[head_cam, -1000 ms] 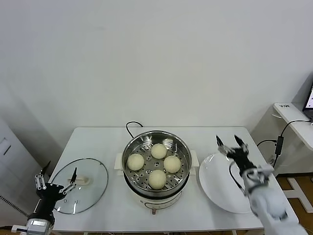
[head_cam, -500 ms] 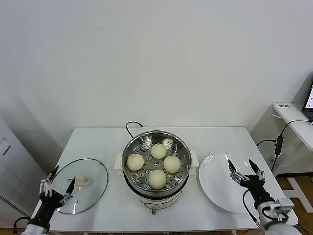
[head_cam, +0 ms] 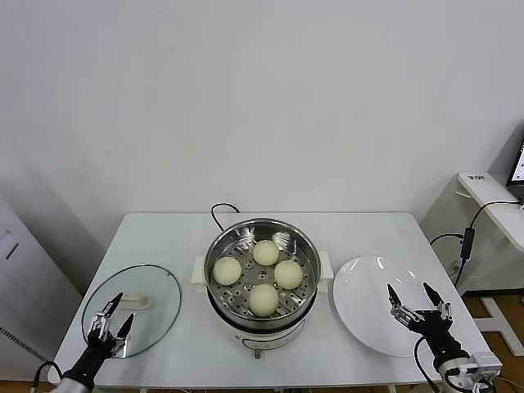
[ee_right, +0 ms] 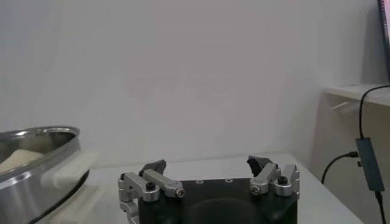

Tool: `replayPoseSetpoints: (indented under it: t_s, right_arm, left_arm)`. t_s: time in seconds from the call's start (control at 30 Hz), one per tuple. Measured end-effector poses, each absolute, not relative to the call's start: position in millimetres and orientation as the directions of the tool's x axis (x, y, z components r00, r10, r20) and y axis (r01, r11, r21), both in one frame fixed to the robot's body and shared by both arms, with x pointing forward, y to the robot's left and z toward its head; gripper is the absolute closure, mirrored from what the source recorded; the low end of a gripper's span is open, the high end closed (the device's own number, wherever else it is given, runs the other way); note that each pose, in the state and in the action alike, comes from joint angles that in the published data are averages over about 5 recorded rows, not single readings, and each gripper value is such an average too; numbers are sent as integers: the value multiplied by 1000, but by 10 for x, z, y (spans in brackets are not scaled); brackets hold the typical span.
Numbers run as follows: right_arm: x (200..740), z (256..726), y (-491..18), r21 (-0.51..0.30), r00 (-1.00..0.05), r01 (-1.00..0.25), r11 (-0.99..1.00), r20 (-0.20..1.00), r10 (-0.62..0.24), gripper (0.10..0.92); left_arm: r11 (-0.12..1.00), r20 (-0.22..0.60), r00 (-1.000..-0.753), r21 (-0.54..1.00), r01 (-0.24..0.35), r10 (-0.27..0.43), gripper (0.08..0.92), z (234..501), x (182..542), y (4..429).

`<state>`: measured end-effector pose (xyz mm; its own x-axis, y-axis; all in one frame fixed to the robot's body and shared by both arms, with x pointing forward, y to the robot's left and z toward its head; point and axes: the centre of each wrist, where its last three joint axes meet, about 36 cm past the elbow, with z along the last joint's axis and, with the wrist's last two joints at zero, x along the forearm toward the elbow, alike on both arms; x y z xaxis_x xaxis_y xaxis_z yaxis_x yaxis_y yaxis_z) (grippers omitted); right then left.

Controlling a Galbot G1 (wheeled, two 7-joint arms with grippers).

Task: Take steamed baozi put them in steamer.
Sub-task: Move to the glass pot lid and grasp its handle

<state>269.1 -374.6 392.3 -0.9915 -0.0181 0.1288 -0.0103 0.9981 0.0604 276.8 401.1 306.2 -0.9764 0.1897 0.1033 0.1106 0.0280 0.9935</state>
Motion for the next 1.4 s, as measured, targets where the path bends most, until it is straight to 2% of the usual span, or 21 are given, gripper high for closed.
replayPoseSetpoints:
  t_s: [0.37,0.8,0.9,1.4]
  right_arm:
    - [2586,3930,-3724,47,-991,-10,999,135,-17,200]
    - [2527,3934,-3737,36,-991,-11,999,136,-15,200]
    - [2516,3926,-3730,36,-991,-9,999,136,-13,200]
    - [2512,3911,-3704,29,-992,-8,1000,128,-11,200]
  left_arm:
    - [-61,115,-984,992,107,133,177,2973,3095,4081]
    - [-103,121,-990,988,113,74,177,2881,3434,4147]
    - [-98,120,-991,989,114,62,199,2844,3470,4156]
    - [1,104,-993,995,104,61,597,2702,3470,4157]
